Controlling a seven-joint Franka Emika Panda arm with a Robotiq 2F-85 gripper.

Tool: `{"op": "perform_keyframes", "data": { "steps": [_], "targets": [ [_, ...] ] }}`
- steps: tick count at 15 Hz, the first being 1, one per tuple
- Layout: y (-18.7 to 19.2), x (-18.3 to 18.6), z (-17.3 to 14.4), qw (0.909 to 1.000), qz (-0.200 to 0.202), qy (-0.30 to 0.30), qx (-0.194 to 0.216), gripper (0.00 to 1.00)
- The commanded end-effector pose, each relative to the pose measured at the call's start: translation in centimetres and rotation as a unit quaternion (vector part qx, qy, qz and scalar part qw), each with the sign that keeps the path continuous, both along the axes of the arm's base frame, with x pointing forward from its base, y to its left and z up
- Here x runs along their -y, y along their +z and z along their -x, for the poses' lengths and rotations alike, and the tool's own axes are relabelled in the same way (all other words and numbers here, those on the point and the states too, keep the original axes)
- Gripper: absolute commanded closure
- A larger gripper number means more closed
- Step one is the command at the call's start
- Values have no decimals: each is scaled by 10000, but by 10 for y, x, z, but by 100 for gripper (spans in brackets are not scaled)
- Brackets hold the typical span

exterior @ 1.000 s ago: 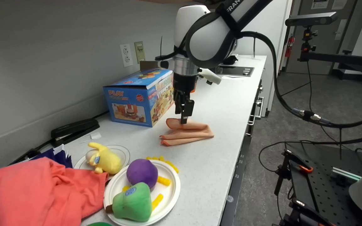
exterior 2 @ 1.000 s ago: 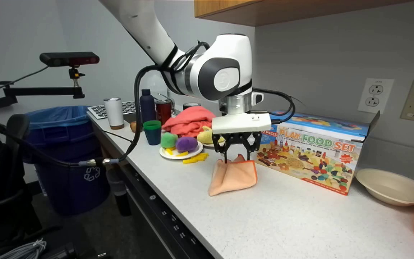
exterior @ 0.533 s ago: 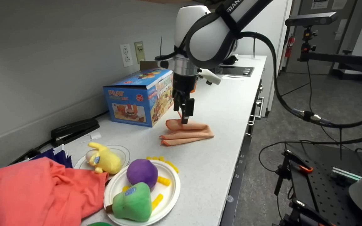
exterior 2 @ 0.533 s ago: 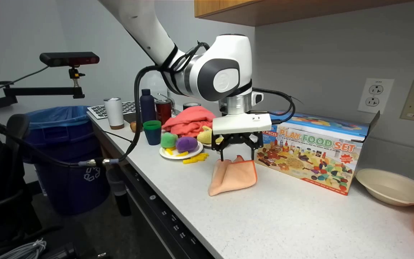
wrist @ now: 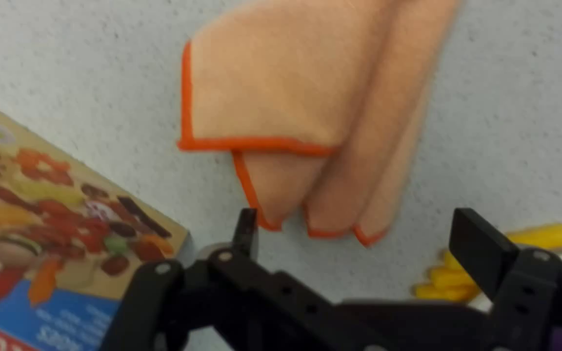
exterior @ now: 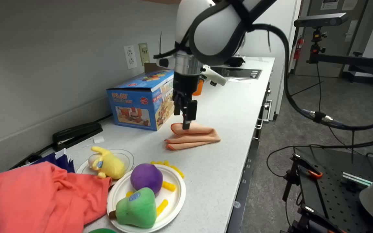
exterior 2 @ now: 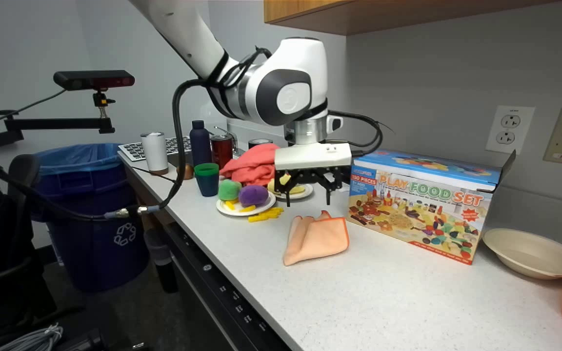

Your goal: Fold the cloth on the counter

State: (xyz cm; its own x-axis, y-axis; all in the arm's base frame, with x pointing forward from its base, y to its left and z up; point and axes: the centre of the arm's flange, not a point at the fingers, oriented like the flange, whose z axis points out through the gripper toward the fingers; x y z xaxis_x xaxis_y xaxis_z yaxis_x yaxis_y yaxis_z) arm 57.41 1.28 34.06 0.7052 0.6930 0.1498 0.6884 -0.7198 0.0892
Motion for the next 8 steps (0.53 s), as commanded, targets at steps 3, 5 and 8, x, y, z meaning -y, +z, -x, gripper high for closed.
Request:
{"op": "perform_keyframes", "data": {
  "steps": [3, 5, 8],
  "targets": [
    [24, -29, 5, 9999, -40, 65, 81, 0],
    [25, -26, 6, 10000, -36, 44, 73, 0],
    [22, -24, 7, 10000, -33, 29, 47, 0]
  ]
}}
